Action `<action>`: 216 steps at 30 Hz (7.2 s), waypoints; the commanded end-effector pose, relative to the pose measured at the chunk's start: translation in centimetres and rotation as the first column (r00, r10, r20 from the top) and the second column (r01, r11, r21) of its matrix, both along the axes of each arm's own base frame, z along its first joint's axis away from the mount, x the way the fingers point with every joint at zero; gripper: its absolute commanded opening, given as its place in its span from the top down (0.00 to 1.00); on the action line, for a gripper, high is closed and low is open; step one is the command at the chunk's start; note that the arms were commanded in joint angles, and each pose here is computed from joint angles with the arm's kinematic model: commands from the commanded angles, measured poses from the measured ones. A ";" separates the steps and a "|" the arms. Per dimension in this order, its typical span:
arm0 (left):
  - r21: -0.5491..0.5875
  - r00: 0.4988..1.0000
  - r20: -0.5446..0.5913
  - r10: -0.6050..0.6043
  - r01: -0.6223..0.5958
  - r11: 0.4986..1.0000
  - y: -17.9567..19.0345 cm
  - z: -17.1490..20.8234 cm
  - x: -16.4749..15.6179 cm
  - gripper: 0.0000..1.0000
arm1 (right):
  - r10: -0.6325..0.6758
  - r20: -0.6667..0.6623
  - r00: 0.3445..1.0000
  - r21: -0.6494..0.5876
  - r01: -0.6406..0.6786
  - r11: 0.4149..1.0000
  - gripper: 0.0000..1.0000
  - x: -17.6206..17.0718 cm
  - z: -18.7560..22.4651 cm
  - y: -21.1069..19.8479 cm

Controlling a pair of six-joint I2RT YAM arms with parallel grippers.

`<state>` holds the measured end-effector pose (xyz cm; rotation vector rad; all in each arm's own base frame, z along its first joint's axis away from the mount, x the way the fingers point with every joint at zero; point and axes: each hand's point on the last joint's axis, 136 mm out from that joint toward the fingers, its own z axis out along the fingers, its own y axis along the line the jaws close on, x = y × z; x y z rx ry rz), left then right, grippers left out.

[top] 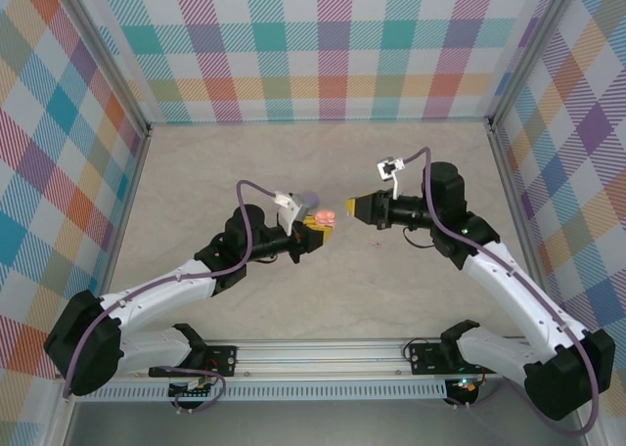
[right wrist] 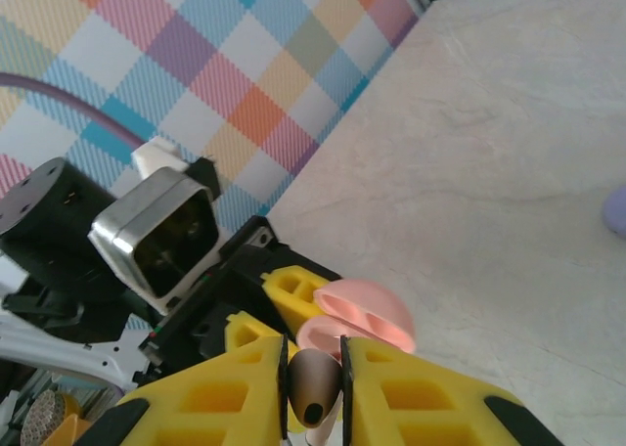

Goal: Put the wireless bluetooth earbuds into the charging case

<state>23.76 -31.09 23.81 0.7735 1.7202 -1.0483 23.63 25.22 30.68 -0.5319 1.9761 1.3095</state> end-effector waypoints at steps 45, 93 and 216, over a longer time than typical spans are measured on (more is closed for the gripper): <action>-0.168 0.989 0.018 -0.144 0.145 0.975 -2.6 7.3 -2.1 0.99 | -0.039 0.322 0.946 0.001 0.041 0.999 0.80 -1.3 5.1 2.8; -0.192 0.996 -0.004 -0.093 0.090 0.977 -2.2 8.5 -1.4 0.99 | 0.015 0.304 0.953 -0.085 0.011 0.996 0.72 -2.3 3.1 2.8; -0.057 0.996 0.068 -0.065 0.069 0.996 1.6 8.3 -4.7 1.00 | -0.484 -0.093 0.870 -0.666 0.307 0.680 0.55 1.8 -12.0 -8.4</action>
